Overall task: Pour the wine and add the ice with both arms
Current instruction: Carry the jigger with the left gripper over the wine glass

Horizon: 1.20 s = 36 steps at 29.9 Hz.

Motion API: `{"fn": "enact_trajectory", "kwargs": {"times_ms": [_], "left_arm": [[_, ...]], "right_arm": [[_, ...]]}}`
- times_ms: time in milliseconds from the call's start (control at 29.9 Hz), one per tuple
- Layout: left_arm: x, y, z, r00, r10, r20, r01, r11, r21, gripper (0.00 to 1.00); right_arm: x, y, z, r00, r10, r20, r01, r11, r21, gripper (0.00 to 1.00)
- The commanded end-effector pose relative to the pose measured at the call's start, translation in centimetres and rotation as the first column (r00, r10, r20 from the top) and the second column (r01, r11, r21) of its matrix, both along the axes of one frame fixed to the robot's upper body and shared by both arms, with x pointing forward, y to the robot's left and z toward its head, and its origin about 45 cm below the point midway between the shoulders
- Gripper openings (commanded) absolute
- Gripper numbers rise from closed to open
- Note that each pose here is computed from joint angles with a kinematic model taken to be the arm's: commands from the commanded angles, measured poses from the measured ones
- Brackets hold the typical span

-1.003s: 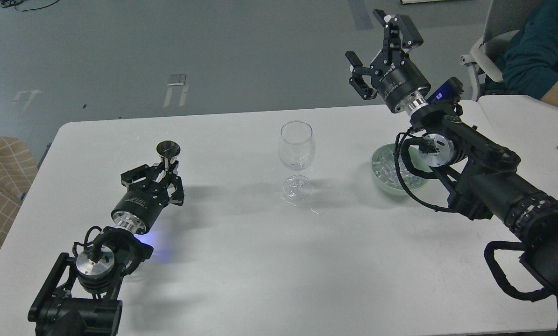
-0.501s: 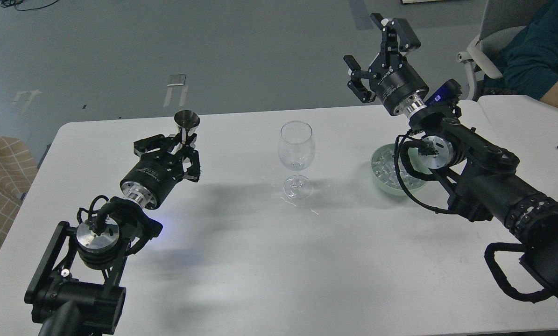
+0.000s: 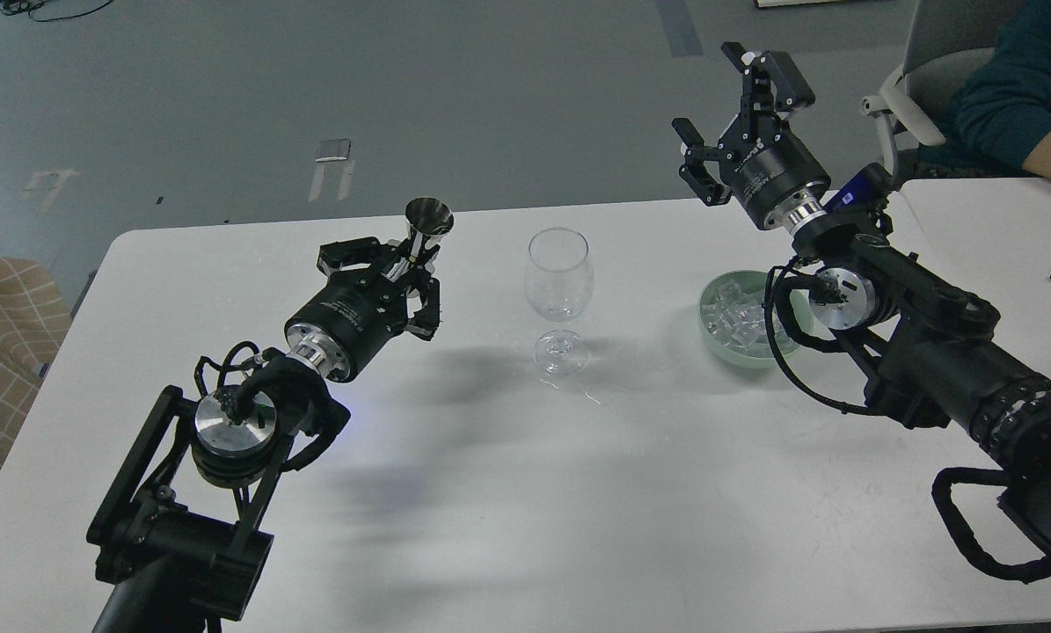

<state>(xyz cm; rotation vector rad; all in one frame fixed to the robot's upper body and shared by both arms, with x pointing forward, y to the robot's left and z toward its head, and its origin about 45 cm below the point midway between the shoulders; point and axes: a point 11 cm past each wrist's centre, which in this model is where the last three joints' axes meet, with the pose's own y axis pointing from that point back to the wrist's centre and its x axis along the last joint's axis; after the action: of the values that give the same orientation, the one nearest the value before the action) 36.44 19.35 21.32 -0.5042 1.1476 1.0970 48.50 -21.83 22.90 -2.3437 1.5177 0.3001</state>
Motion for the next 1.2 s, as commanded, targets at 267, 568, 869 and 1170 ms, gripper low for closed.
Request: {"fn": "enact_trajectory", "kwargs": {"times_ms": [267,568,869,1170], "left_arm": [[0.9,-2.3,1.2,0.997,-0.078,-0.009,0.078,0.990,0.118,0.00],[1.0,-3.1,1.5,0.995,-0.100,0.022,0.094,0.975,0.203,0.00],[1.1,-3.8,1.9,0.989,-0.137,0.058,0.110,0.938,0.329,0.00],[1.0,-4.2,2.7,0.983,-0.166,0.078,0.127,0.922,0.367,0.00]], "right_arm": [[-0.2,-0.2,-0.4,1.000,-0.003,-0.008,0.003,1.000,0.001,1.00],[-0.4,-0.3,-0.7,1.000,-0.005,-0.015,0.005,1.000,0.003,1.00],[-0.4,-0.3,-0.8,1.000,-0.006,-0.015,0.006,1.000,0.003,1.00],[-0.4,-0.3,-0.8,1.000,-0.006,-0.017,0.006,1.000,0.001,1.00]]}}
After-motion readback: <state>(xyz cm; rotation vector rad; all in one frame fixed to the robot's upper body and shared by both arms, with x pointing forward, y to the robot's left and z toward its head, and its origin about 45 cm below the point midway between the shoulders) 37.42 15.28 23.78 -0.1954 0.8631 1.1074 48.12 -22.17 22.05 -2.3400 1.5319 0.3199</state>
